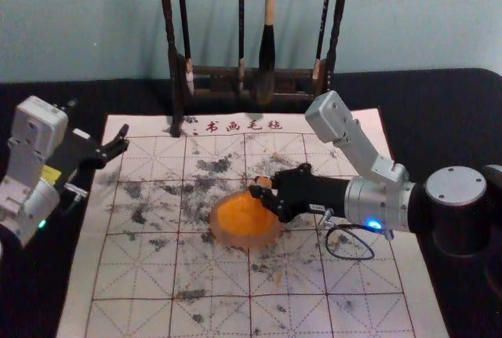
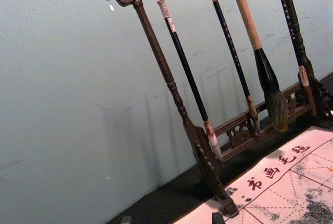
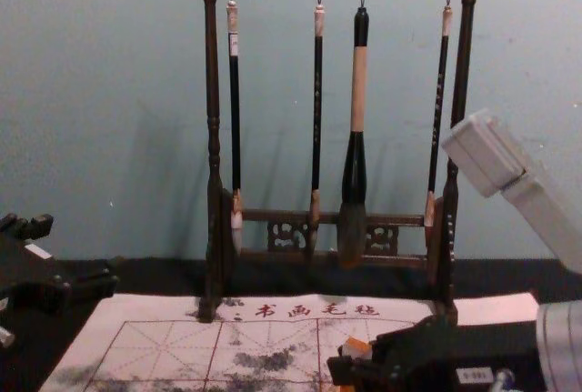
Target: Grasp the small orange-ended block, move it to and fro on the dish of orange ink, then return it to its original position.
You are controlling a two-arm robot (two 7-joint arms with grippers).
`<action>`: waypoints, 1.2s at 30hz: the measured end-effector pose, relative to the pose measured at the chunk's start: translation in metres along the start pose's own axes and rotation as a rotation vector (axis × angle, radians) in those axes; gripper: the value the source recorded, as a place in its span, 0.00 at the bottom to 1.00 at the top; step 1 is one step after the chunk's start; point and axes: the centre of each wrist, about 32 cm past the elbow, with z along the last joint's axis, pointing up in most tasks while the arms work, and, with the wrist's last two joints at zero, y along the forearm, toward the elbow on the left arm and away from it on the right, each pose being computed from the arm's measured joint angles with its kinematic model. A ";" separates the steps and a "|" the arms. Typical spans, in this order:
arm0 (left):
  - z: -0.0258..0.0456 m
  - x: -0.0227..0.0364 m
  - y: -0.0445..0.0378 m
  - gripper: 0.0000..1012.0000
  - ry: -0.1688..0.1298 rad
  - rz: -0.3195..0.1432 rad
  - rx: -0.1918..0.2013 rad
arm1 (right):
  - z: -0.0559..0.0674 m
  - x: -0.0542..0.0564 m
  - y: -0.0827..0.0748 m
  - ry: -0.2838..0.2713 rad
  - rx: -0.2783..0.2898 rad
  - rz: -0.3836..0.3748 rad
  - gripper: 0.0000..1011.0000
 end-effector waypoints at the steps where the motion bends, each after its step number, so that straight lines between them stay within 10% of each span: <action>1: 0.0000 0.0000 0.0000 0.99 0.000 0.000 0.000 | 0.000 -0.001 -0.001 0.000 0.001 0.002 0.10; 36: 0.0000 0.0000 0.0000 0.99 0.000 0.000 0.000 | 0.008 -0.016 0.026 -0.006 0.011 0.080 0.10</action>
